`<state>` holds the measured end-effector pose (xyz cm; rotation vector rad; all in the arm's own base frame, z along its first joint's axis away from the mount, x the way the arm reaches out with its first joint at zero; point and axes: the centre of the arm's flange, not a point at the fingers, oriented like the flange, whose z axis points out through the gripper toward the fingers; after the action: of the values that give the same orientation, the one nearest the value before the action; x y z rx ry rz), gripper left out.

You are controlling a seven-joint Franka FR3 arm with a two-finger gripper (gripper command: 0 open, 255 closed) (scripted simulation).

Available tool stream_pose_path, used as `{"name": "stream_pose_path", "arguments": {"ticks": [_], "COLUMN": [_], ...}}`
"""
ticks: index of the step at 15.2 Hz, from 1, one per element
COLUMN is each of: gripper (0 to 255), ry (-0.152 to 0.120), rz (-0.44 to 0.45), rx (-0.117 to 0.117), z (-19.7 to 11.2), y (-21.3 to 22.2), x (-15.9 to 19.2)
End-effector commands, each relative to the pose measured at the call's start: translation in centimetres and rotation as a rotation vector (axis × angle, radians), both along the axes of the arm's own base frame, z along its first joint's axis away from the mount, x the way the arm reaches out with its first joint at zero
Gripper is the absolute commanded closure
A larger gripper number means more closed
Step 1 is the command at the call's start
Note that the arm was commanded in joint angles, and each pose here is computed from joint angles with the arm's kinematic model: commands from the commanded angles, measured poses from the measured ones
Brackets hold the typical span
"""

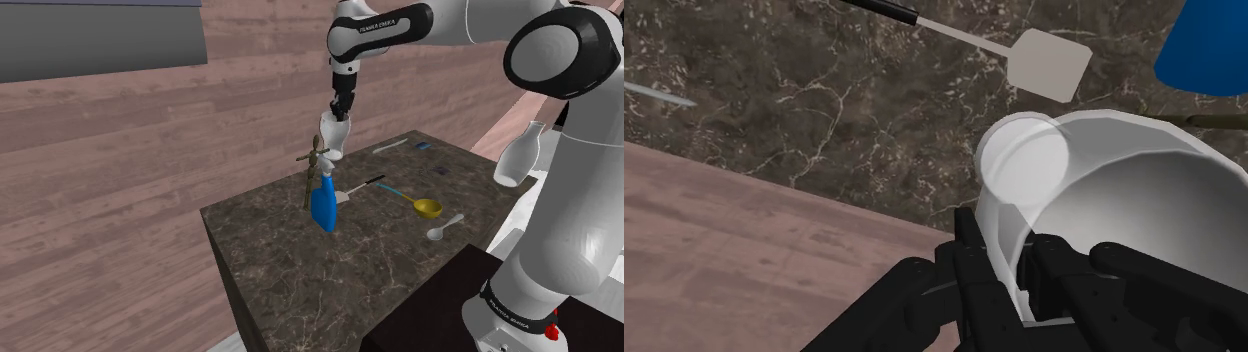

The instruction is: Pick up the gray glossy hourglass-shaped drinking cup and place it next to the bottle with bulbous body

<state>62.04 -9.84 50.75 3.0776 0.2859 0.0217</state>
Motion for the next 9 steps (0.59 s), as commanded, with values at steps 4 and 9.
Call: {"name": "stream_pose_path", "arguments": {"ticks": [4,9], "gripper": [255,255], "ry": [0.0,0.0], "rz": [0.0,0.0], "rx": [0.0,0.0], "z": [2.8,5.4], "y": [0.0,0.0], "x": [-0.1,-0.1]}}
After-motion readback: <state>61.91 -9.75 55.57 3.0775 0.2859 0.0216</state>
